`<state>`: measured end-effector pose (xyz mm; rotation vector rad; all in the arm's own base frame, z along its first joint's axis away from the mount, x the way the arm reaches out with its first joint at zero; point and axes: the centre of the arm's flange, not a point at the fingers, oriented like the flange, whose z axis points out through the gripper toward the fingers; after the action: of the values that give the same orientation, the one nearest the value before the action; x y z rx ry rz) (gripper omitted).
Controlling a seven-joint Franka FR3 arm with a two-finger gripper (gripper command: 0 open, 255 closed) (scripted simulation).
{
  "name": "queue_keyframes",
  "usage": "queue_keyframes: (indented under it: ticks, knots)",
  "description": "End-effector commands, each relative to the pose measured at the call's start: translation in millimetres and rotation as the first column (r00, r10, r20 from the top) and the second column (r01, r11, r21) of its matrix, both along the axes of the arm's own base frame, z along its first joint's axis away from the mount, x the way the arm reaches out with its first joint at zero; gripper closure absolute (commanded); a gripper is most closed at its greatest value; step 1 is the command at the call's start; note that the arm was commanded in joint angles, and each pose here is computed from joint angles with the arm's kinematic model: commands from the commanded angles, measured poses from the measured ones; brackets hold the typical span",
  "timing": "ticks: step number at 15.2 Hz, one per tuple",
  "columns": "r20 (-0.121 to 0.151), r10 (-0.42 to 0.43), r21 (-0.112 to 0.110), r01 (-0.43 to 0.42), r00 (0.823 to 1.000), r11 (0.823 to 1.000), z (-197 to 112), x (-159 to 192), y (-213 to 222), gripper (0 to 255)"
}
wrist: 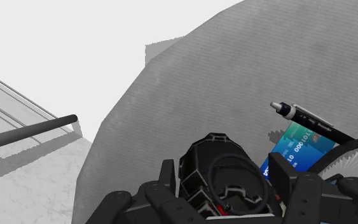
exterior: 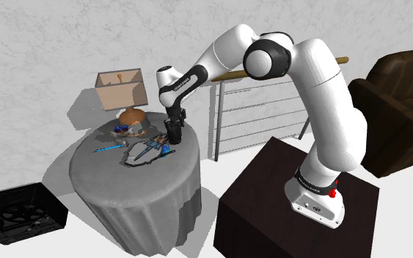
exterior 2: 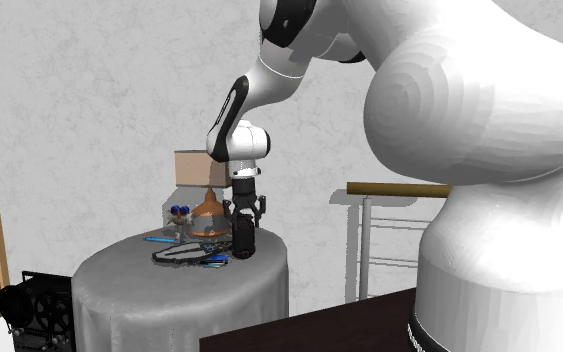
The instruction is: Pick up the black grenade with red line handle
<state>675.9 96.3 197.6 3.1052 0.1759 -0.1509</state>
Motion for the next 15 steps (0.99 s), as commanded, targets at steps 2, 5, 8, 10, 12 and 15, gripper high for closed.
queue_keyframes:
  ticks: [2,5,8,10,12,15]
  knots:
    - [-0.002,0.000,0.000,0.000,1.000,1.000,-1.9,-0.4,-0.3,255]
    - [-0.002,0.000,0.000,0.000,1.000,1.000,-2.1,-0.2,0.0,255]
    - [-0.002,0.000,0.000,0.000,1.000,1.000,3.1,-0.8,0.1,255]
    - [-0.002,0.000,0.000,0.000,1.000,1.000,13.7,-0.9,0.1,255]
    - [-0.002,0.000,0.000,0.000,1.000,1.000,24.3,-0.9,0.1,255]
    - [-0.002,0.000,0.000,0.000,1.000,1.000,40.1,-0.9,0.1,255]
